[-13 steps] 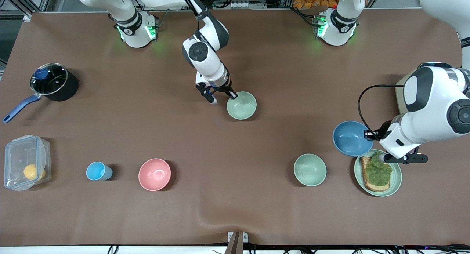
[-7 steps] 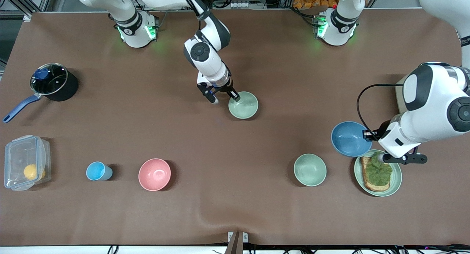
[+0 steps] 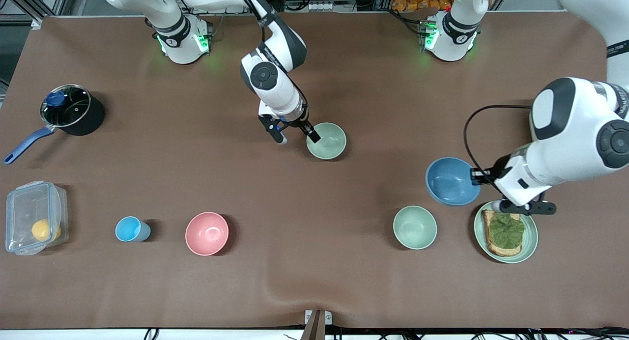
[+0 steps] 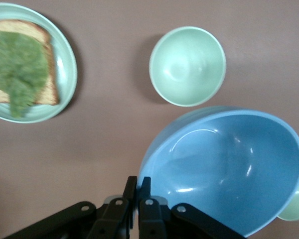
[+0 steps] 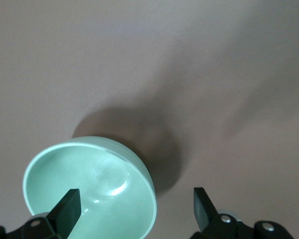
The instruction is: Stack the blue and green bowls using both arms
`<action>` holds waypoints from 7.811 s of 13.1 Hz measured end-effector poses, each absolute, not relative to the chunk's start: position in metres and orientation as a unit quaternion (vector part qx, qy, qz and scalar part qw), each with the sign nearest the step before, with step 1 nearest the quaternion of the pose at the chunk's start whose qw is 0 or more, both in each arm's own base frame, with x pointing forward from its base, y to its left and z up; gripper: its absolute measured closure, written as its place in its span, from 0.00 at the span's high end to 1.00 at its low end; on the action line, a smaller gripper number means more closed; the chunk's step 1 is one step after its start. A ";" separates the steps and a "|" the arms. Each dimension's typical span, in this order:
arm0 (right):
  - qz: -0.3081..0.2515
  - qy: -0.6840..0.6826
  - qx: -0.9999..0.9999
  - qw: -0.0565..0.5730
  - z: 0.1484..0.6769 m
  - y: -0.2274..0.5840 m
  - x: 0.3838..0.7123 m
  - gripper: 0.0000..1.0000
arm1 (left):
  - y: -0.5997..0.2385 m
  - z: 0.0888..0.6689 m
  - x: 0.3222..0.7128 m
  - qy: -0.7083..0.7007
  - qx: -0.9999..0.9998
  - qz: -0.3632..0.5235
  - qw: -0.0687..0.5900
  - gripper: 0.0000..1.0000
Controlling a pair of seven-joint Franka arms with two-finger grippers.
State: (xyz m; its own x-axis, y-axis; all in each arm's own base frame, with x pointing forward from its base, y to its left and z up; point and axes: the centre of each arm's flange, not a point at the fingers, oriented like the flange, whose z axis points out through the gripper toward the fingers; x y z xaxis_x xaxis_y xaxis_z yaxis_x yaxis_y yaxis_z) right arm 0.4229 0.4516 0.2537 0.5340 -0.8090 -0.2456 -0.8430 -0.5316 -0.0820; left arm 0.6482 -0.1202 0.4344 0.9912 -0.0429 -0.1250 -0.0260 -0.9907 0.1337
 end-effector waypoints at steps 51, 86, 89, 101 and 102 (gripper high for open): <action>0.135 0.636 -0.750 0.119 0.179 0.414 0.455 1.00 | -0.409 0.231 0.452 0.134 0.978 -0.141 0.081 0.05; 0.261 0.443 -0.857 -0.035 0.339 0.185 0.546 1.00 | -0.148 0.572 0.576 0.173 0.985 0.024 0.011 1.00; 0.265 0.404 -0.876 0.003 0.380 0.106 0.575 1.00 | -0.123 0.583 0.576 0.138 0.990 0.025 -0.003 1.00; 0.122 0.147 -0.981 0.032 0.520 -0.016 0.568 1.00 | -0.090 0.608 0.569 0.075 0.997 0.020 -0.007 1.00; 0.109 0.129 -0.985 0.038 0.533 -0.029 0.564 1.00 | -0.091 0.612 0.568 0.075 0.997 0.019 -0.005 1.00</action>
State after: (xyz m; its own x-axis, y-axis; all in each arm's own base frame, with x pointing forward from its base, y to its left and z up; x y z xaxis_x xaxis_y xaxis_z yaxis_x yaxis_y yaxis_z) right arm 0.5642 -0.0292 0.5334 0.9430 -0.2458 -0.2244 -0.2624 -0.9638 -0.0467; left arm 0.5680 -0.0908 0.6120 0.9882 0.1485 0.0380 0.1489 -0.9888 -0.0078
